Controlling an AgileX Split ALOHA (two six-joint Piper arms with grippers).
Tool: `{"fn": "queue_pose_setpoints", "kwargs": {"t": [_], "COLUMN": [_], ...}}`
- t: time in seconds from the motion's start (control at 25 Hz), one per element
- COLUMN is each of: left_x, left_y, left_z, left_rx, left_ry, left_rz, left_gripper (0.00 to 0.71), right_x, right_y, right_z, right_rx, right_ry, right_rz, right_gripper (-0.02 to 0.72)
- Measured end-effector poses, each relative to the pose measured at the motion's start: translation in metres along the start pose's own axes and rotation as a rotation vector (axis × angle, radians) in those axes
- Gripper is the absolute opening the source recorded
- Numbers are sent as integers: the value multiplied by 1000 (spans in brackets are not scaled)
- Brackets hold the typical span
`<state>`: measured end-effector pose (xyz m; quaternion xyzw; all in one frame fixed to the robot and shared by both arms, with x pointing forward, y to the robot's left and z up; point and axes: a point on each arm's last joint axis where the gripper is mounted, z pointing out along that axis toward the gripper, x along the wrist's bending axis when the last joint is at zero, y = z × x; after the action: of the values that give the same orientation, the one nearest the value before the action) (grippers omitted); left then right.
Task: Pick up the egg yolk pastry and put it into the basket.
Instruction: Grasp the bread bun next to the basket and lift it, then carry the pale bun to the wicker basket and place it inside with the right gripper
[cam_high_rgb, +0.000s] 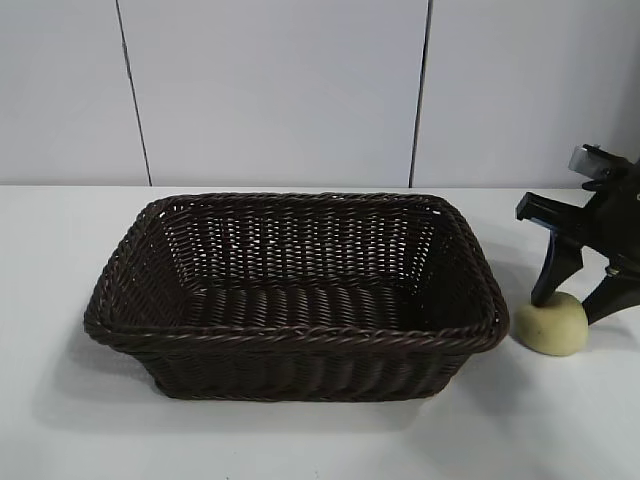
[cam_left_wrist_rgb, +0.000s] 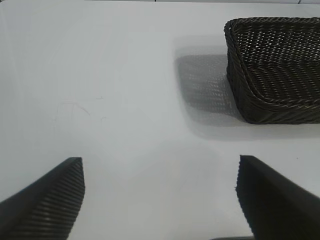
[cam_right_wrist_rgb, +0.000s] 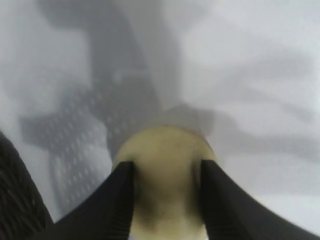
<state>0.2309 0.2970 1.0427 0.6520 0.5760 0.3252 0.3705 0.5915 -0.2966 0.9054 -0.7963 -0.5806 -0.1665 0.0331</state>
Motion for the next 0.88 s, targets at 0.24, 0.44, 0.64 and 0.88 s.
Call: {"fn": "queue_pose_setpoints", "kwargs": {"t": [0.24, 0.44, 0.64, 0.88], "left_x": [0, 0, 0, 0], "left_y": [0, 0, 0, 0], "left_z": [0, 0, 0, 0], "left_rx": [0, 0, 0, 0], "left_ry": [0, 0, 0, 0], "left_rz": [0, 0, 0, 0], "left_gripper": [603, 603, 603, 603], "right_x": [0, 10, 29, 47], "right_y": [-2, -1, 5, 6], "right_z": [-1, -24, -76, -131], "right_rx": [22, 22, -37, -125], "right_ry": [4, 30, 81, 122], "right_rz": [-28, -90, -151, -214], "right_gripper": [36, 30, 29, 24]}}
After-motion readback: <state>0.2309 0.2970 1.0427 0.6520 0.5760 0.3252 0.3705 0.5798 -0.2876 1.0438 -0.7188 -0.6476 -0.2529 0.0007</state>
